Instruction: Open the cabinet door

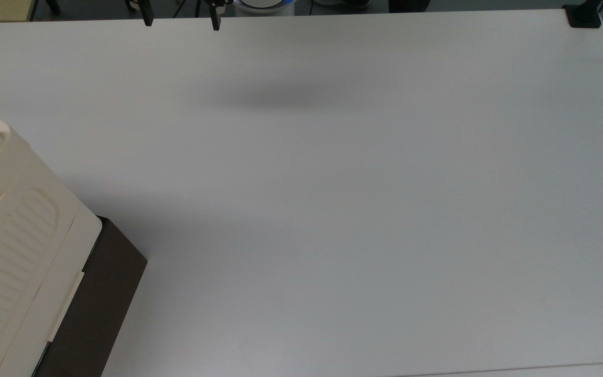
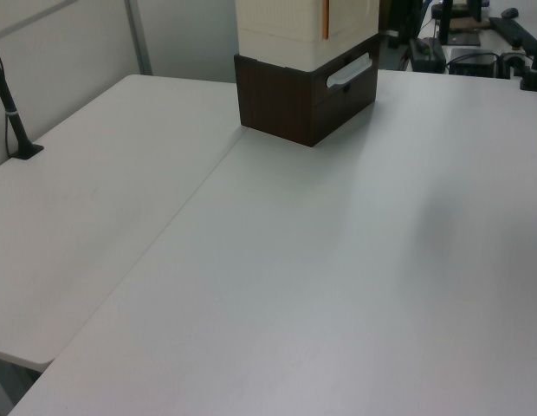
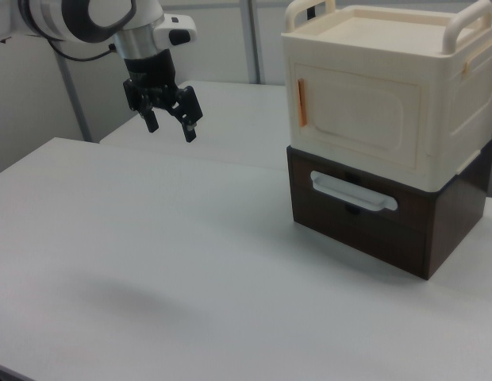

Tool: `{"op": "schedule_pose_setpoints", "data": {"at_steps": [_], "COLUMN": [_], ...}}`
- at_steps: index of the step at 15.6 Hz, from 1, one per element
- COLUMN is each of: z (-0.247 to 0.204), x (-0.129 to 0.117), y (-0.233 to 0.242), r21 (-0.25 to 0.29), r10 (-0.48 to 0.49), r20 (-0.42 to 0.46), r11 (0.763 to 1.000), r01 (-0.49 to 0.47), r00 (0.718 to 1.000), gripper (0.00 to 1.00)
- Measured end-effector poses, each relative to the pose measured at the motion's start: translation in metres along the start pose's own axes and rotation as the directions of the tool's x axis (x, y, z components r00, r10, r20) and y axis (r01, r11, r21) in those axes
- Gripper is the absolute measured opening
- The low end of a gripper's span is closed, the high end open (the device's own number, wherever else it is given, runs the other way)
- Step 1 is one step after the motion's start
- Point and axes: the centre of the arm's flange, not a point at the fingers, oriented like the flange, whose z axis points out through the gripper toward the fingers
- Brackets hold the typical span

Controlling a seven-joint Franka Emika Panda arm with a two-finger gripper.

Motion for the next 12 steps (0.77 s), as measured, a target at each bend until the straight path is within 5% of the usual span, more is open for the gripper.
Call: {"op": "schedule_pose_setpoints", "data": {"at_steps": [12], "z": [0.0005], "x": [0.0], "y": [-0.001], "r21": [0.0], "r10": [0.004], "r20": [0.001], "r11": [1.0], "r01": [-0.004], "r00": [1.0], "gripper": [1.0]}}
